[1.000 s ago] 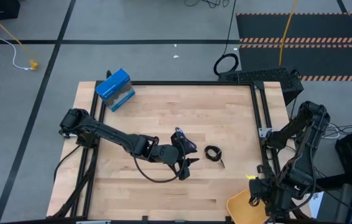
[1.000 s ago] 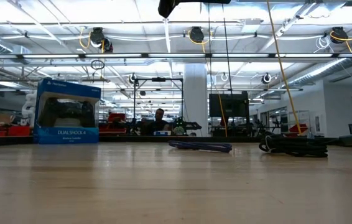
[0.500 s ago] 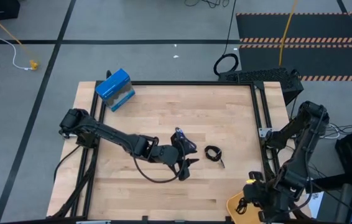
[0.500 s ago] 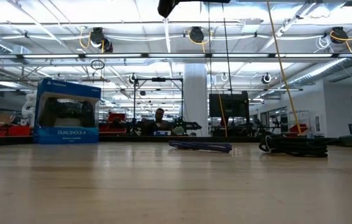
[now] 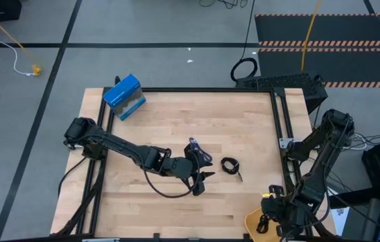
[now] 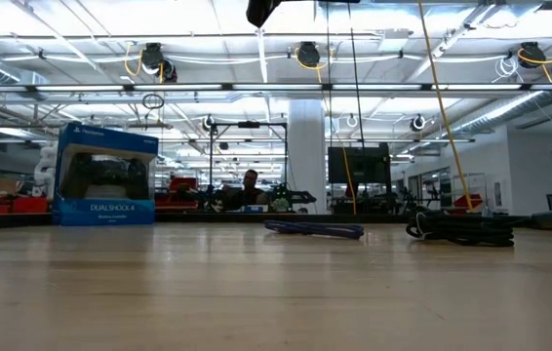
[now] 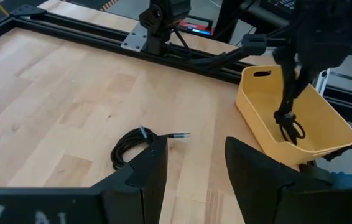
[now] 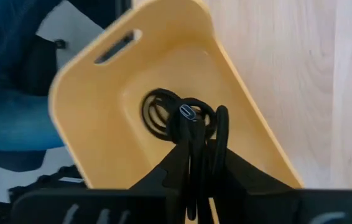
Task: Pick and place USB-C Cables
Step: Put the left black charger cable into the yellow bin
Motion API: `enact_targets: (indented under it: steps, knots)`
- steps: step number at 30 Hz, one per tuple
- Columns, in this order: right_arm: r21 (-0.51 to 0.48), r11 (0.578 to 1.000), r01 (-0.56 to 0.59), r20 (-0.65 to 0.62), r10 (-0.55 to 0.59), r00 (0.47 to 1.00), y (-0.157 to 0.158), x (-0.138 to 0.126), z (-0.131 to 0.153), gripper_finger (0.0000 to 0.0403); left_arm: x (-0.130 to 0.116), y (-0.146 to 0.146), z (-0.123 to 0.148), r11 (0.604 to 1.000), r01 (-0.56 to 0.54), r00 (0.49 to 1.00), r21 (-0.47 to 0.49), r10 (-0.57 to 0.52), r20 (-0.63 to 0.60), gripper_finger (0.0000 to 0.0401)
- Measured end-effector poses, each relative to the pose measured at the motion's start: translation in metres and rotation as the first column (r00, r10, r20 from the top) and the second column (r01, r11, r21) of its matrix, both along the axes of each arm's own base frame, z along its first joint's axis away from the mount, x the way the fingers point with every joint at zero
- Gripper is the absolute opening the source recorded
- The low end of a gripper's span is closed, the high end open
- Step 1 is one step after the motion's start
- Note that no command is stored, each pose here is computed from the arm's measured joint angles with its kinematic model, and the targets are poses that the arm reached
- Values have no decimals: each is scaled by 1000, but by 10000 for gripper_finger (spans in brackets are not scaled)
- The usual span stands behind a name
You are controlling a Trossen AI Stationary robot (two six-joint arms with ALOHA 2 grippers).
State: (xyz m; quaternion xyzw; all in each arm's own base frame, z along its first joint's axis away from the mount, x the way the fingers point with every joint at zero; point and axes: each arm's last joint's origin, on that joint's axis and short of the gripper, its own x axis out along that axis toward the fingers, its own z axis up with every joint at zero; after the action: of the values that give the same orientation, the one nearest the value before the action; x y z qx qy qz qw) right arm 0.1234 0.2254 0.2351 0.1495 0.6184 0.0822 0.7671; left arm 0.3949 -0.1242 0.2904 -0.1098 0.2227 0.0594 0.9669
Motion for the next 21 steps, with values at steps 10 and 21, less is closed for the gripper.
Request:
enact_targets:
  steps: [10, 21]
  knots:
    - [-9, 1000, -11, -40, 11, 999, -3, -2, -7, 108, 0, 0, 0, 1000, -1, 1000, -2, 1, 1, 161]
    - [-8, 1000, -17, -106, 16, 994, -4, -5, -8, 162, 0, 0, 0, 1000, -1, 1000, -2, 1, 1, 161]
